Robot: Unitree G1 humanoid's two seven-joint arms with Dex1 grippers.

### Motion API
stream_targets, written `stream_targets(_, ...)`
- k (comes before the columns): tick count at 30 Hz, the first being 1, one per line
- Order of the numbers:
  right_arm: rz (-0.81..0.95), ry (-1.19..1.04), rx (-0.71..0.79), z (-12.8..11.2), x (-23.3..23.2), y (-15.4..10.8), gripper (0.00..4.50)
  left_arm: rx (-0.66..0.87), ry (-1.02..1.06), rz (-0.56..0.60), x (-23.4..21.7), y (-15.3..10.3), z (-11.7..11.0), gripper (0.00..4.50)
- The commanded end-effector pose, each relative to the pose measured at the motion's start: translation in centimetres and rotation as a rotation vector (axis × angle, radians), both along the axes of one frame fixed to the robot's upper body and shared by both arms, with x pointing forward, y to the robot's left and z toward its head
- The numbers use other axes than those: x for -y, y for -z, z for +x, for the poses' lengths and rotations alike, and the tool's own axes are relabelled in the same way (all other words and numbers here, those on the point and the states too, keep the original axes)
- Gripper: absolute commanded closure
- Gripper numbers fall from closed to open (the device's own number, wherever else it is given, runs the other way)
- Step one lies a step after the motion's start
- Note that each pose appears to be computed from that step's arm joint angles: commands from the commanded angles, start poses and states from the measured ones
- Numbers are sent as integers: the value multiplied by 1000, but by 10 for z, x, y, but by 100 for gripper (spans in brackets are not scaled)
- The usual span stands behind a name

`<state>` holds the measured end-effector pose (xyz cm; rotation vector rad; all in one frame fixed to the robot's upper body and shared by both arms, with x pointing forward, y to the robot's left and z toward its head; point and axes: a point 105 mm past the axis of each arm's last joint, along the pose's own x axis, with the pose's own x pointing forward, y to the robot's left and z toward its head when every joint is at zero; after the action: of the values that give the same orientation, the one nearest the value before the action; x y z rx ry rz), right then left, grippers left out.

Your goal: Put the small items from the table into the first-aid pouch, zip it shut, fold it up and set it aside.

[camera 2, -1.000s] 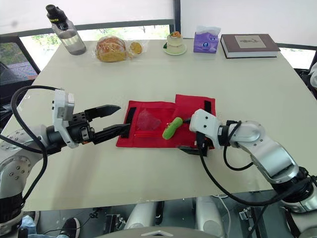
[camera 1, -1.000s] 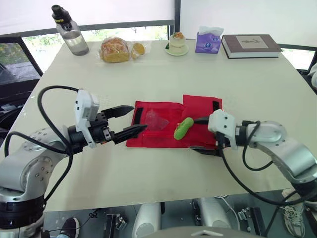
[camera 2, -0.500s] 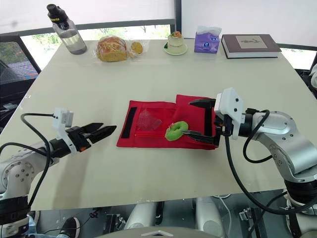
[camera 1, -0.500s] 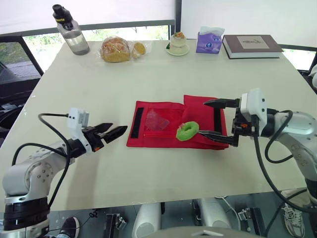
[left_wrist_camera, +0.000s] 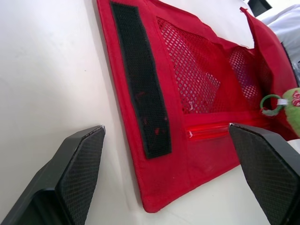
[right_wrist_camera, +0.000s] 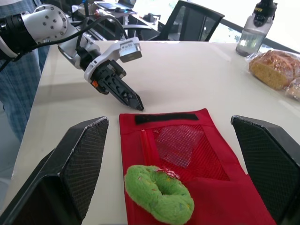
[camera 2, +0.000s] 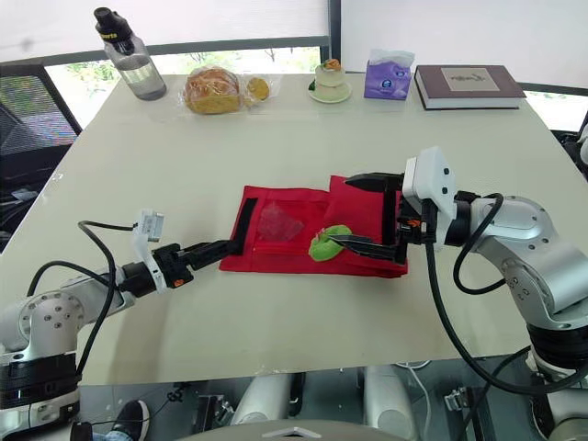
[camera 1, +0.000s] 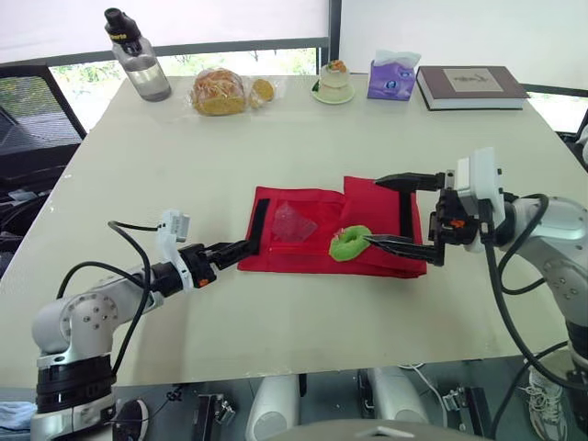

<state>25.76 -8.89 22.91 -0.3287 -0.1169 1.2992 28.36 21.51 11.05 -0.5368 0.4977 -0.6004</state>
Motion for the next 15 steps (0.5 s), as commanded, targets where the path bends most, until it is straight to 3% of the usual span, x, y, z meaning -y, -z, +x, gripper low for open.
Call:
stream_targets(1, -28, 13, 32, -3, 0, -7, 3, -12, 73, -136, 18, -9, -7, 0)
stream_targets(15, -102, 74, 46, -2, 0, -17, 3, 28, 20, -228, 11, -25, -7, 0)
